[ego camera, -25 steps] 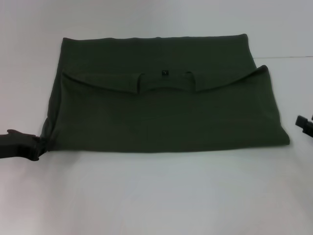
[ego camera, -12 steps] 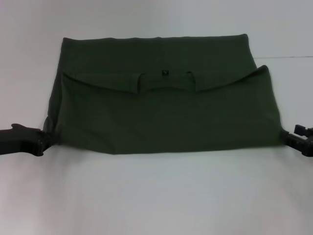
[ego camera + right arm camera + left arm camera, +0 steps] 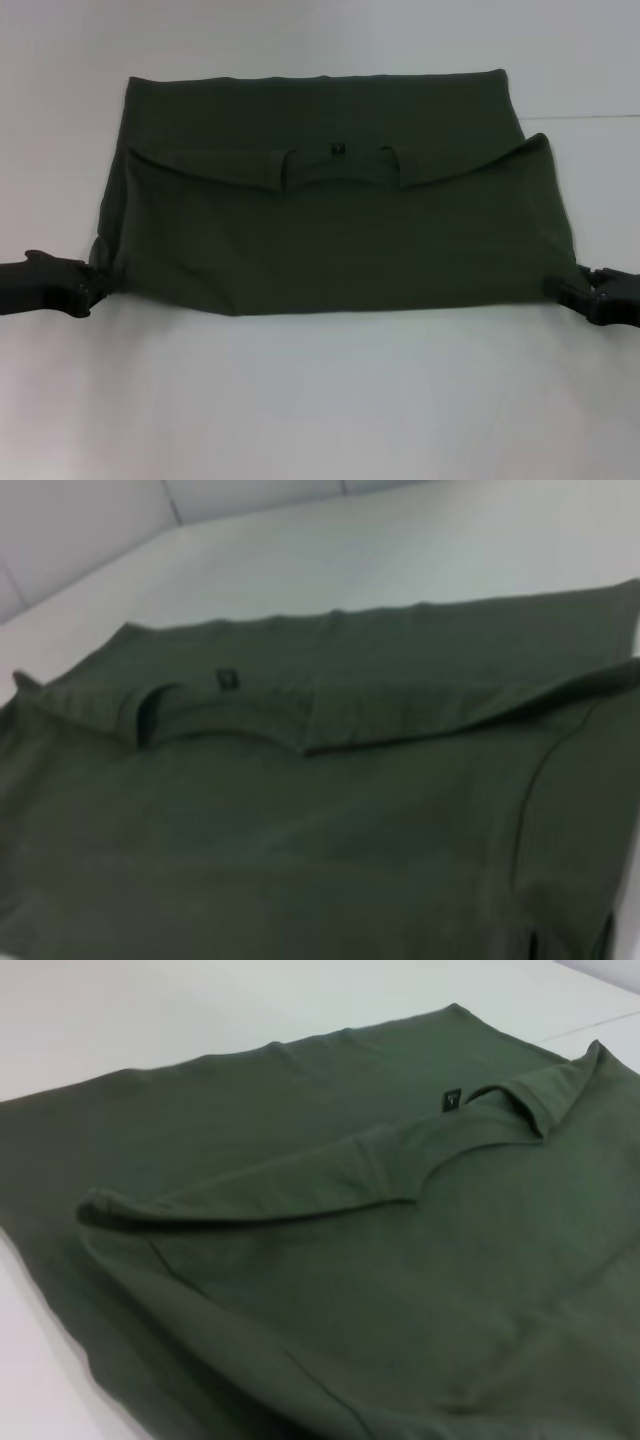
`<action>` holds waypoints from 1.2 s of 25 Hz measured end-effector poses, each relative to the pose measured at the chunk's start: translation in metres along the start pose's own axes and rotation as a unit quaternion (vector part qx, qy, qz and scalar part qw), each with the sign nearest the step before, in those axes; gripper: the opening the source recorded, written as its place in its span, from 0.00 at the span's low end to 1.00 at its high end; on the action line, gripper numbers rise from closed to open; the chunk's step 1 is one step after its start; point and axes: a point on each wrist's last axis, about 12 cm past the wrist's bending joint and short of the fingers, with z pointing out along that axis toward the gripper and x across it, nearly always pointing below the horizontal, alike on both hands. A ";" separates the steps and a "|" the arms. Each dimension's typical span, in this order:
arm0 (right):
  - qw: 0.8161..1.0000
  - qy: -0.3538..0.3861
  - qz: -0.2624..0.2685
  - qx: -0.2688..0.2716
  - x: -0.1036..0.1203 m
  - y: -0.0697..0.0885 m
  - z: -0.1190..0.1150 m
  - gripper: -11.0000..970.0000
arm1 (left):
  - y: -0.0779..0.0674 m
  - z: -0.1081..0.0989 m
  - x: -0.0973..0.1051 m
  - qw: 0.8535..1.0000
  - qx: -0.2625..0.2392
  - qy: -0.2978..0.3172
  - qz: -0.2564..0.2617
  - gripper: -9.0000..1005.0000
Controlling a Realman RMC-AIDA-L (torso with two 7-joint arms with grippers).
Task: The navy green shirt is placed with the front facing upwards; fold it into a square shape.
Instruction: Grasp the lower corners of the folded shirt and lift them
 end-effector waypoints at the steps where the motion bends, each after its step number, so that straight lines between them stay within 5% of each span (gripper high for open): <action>1: 1.000 0.002 -0.002 -0.001 0.000 0.000 0.000 0.59 | 0.000 0.000 0.000 1.000 0.000 -0.003 0.000 0.05; 3: 1.000 0.003 -0.003 -0.002 0.000 0.000 0.000 0.58 | 0.000 -0.001 0.000 1.000 0.000 -0.007 0.002 0.05; 14: 1.000 -0.001 -0.007 0.003 0.000 -0.002 -0.003 0.10 | -0.003 -0.002 0.004 0.999 0.009 -0.014 0.042 0.05; 23: 1.000 -0.004 -0.018 -0.006 0.001 0.000 -0.005 0.08 | -0.007 -0.012 0.018 0.997 0.025 -0.029 0.060 0.05; 30: 0.998 -0.045 -0.030 -0.038 0.020 0.006 -0.031 0.08 | -0.013 -0.032 0.042 0.994 0.035 -0.061 0.080 0.05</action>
